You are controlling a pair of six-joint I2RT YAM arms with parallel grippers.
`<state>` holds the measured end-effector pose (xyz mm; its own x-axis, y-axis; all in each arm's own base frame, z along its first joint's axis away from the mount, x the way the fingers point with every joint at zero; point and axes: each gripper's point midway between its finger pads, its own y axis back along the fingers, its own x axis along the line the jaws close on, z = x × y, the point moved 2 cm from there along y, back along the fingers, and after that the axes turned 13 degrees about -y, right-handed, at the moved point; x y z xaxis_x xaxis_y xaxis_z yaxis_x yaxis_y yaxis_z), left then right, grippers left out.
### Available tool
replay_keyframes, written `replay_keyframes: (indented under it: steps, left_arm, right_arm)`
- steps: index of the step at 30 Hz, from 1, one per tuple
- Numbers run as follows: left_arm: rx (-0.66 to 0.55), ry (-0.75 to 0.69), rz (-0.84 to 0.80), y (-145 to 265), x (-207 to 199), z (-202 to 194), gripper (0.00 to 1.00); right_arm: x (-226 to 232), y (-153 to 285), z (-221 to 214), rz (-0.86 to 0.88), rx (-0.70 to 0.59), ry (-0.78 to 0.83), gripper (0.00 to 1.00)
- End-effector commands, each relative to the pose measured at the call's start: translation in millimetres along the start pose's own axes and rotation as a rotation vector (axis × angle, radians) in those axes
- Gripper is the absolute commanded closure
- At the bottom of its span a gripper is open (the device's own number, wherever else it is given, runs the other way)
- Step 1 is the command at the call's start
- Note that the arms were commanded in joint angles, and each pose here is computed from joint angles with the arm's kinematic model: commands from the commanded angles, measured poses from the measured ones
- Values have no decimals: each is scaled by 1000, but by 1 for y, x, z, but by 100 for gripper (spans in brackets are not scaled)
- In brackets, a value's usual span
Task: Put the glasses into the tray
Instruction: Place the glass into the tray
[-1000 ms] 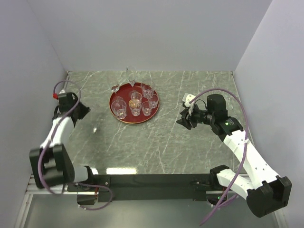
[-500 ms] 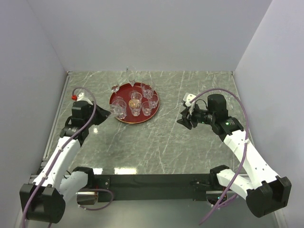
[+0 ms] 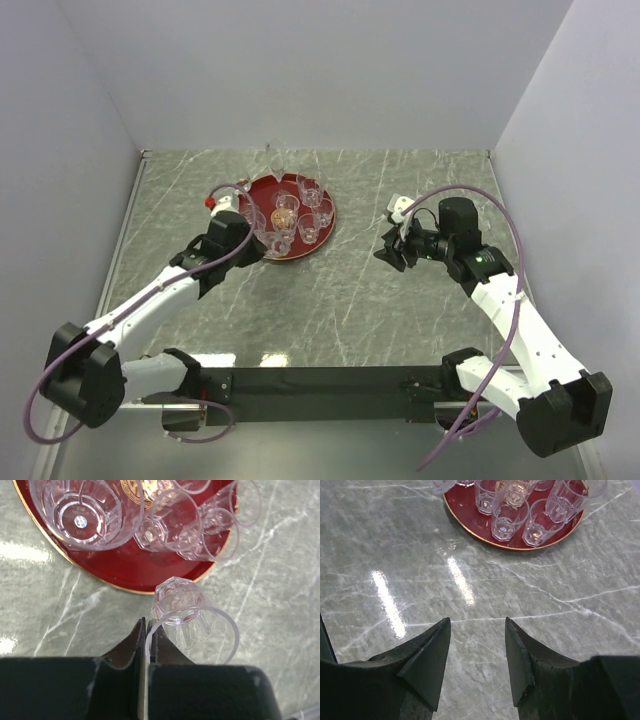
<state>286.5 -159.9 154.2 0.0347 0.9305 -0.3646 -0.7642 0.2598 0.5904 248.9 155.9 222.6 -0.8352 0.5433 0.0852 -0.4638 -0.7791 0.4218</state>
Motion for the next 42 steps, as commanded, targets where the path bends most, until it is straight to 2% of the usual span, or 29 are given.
replay_keyframes:
  steps: [1, 16, 33, 42]
  left_arm:
    - [-110, 32, 23, -7, -13, 30, 100]
    - [-68, -49, 152, -46, -13, 27, 99]
    - [-3, -112, 212, -64, -9, 6, 96]
    - [27, -127, 233, -72, -4, -3, 84]
  right_arm:
    - [-3, 0, 2, -4, -19, 10, 45]
    - [-5, 1, 2, -7, -19, 7, 45]
    - [-5, 1, 2, -7, -22, 3, 45]
    - [-6, 1, 1, -10, -21, 1, 45]
